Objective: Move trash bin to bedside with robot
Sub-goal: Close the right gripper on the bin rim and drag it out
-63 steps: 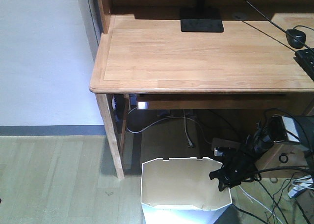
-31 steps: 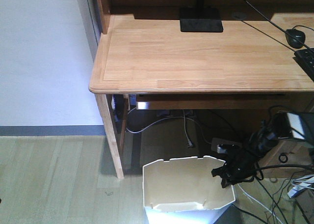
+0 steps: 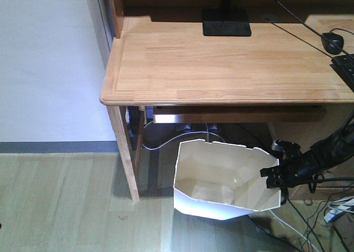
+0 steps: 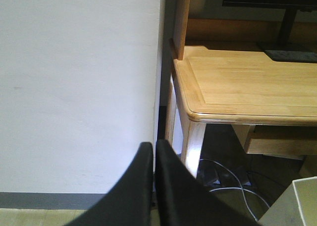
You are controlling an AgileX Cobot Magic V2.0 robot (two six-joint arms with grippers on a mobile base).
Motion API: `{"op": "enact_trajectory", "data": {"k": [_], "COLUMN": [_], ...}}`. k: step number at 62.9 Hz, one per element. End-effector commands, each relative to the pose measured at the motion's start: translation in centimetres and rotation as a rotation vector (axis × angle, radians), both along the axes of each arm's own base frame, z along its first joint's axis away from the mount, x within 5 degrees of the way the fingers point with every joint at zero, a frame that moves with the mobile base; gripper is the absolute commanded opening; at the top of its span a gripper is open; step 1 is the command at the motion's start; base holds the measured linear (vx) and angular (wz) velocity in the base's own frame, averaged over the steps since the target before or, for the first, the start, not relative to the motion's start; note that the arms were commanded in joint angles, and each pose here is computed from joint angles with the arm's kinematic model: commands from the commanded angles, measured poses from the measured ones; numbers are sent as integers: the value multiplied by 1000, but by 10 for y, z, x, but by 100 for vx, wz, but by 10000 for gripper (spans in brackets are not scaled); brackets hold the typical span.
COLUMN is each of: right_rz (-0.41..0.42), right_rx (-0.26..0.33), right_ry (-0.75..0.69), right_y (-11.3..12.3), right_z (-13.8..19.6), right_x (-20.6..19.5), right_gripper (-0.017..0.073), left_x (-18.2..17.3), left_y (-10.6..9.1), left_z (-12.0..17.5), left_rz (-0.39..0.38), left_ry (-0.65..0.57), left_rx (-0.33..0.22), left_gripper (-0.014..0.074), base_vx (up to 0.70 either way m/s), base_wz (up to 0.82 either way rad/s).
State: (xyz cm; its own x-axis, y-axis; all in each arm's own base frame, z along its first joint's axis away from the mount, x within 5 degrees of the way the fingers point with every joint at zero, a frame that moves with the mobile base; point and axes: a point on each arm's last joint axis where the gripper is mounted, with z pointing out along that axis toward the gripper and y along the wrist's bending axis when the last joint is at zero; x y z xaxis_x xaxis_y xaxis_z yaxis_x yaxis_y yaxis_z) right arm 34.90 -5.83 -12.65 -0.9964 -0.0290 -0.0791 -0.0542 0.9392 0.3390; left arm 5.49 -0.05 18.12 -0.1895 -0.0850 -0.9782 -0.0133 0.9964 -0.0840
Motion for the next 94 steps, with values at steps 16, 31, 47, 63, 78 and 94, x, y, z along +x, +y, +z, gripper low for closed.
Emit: {"op": "enact_trajectory", "data": {"k": [16,31,47,63,78,94], "right_rz": [126,105,86,85,86,86], "right_rx": [173,214,239,237,236,236], "right_ry": [-34,-38,-35,-35,-35,-35], "right_y": [17,20,22,21,21,21], "right_z": [71,79,80,80,80,80], "right_x": [-9,-8,-8,-8,-8,-8], "right_gripper": [-5,-5,-5,-5,-5,-5], "left_x": [1,1,1,1,1,1], "left_y": [0,0,0,0,0,0], "left_z": [1,1,1,1,1,1], "left_rz": [4,4,4,4,4,4], "left_ry": [-64,-64,-64,-64,-64,-64], "left_rx": [-10,-10,-10,-10,-10,-10], "left_gripper": [-6,-6,-6,-6,-6,-6], "base_vx": [0,0,0,0,0,0], "base_wz": [0,0,0,0,0,2]}}
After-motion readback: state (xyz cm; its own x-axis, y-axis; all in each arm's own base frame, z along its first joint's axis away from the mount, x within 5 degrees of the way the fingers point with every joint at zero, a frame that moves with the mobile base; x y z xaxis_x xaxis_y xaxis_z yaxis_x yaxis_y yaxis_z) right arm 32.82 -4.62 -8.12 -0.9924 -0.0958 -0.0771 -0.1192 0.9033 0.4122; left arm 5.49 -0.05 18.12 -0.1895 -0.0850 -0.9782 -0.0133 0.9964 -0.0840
